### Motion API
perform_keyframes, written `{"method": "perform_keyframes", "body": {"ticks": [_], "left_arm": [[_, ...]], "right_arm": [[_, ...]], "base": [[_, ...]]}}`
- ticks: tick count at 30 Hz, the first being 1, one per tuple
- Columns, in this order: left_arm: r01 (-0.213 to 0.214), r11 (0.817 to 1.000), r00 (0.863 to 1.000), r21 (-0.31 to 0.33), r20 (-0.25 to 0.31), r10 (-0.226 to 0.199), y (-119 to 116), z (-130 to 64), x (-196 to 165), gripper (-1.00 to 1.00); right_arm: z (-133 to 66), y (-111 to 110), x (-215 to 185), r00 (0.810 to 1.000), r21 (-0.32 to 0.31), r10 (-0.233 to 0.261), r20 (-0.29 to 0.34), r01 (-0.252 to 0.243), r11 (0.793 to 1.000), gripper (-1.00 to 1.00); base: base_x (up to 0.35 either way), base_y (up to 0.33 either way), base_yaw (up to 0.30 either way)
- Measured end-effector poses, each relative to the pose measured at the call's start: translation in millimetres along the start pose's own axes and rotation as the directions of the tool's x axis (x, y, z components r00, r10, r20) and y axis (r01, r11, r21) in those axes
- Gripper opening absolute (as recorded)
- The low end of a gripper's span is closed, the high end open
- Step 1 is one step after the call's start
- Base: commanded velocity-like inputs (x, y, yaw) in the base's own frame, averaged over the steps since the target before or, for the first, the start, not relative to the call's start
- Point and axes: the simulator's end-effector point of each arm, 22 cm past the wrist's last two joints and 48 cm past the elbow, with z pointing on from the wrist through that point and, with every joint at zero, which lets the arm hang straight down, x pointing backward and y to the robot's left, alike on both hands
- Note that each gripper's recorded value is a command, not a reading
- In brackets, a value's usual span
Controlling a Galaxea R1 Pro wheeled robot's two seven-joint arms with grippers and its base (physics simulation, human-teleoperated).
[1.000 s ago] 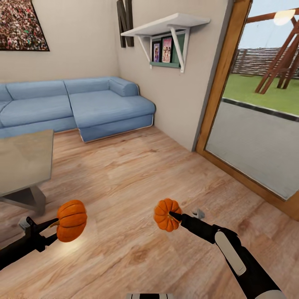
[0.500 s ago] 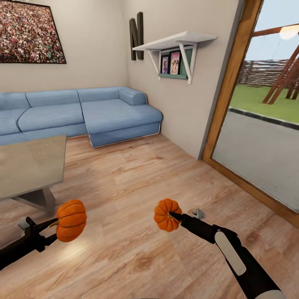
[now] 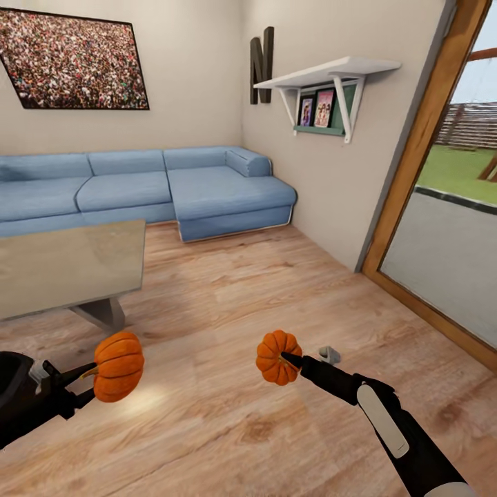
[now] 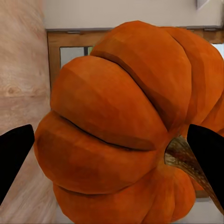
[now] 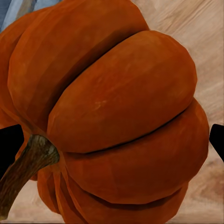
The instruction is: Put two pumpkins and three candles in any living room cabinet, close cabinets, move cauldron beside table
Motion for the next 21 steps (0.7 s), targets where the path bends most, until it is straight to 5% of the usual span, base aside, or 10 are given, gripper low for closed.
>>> {"method": "perform_keyframes", "body": {"ticks": [21], "left_arm": [[-0.007,1.000,1.000,0.003,0.006,0.007,-4.1,-2.0,-0.6,-1.00]], "right_arm": [[-3.1,6.7,-5.3,1.000,-0.007,-0.011,0.011,0.012,1.000,-1.00]], "base": [[-0.107,0.062,0.237]]}}
